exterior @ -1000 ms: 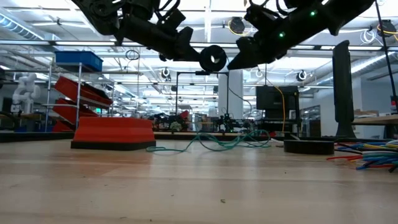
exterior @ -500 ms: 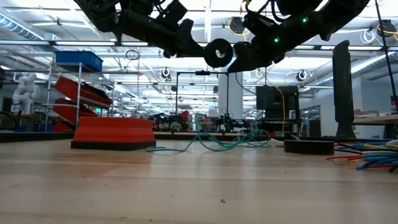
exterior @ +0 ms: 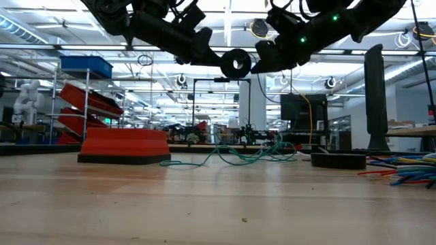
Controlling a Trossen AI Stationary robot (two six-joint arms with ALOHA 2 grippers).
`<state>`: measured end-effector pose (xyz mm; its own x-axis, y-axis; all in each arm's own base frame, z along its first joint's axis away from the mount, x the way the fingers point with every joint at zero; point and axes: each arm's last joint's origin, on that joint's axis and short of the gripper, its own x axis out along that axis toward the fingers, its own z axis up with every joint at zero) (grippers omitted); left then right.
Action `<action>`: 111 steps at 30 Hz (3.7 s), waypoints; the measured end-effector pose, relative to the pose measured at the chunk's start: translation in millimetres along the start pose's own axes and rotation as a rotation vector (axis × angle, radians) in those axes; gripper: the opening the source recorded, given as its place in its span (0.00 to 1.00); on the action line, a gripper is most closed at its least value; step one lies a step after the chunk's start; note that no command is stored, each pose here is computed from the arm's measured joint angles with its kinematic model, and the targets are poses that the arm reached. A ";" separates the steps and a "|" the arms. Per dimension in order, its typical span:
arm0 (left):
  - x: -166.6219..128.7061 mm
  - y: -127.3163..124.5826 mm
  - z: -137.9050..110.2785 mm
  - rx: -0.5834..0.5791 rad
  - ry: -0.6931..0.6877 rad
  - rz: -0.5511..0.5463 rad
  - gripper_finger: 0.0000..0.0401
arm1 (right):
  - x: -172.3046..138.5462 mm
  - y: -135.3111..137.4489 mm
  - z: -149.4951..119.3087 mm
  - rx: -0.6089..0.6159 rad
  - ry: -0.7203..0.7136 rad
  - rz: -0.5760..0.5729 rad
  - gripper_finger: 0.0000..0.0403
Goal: Coiling cords
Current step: Uncoil the green wire cable from the spool
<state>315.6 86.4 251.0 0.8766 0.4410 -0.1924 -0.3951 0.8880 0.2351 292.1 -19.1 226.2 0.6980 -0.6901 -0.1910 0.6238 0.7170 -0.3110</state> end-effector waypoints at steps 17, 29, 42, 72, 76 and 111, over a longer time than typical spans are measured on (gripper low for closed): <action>-0.2 4.6 3.1 0.032 -0.011 0.135 0.00 | -11.0 13.6 18.8 0.096 -0.189 0.271 0.00; -0.8 6.5 14.7 -0.084 -0.151 0.067 0.00 | 2.4 3.3 -7.4 0.118 0.059 0.212 0.00; 0.3 1.5 -7.1 0.014 0.071 0.010 0.00 | 5.2 -16.3 -11.6 0.099 0.121 -0.068 0.00; 4.3 37.7 0.7 -0.075 -0.051 0.194 0.00 | -20.6 -4.5 6.5 0.132 0.057 0.406 0.00; 4.3 36.8 3.7 -0.122 -0.091 0.150 0.00 | -18.6 -8.2 -2.5 0.131 0.143 0.340 0.00; 3.1 22.8 6.4 -0.122 -0.106 0.042 0.00 | 3.7 -38.4 5.7 0.089 0.041 0.103 0.52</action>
<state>311.1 107.2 261.9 0.8801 0.4678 -0.0813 -0.4570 0.8810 0.1223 272.7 -48.7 242.7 0.7461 -0.6145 -0.2562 0.5797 0.7889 -0.2041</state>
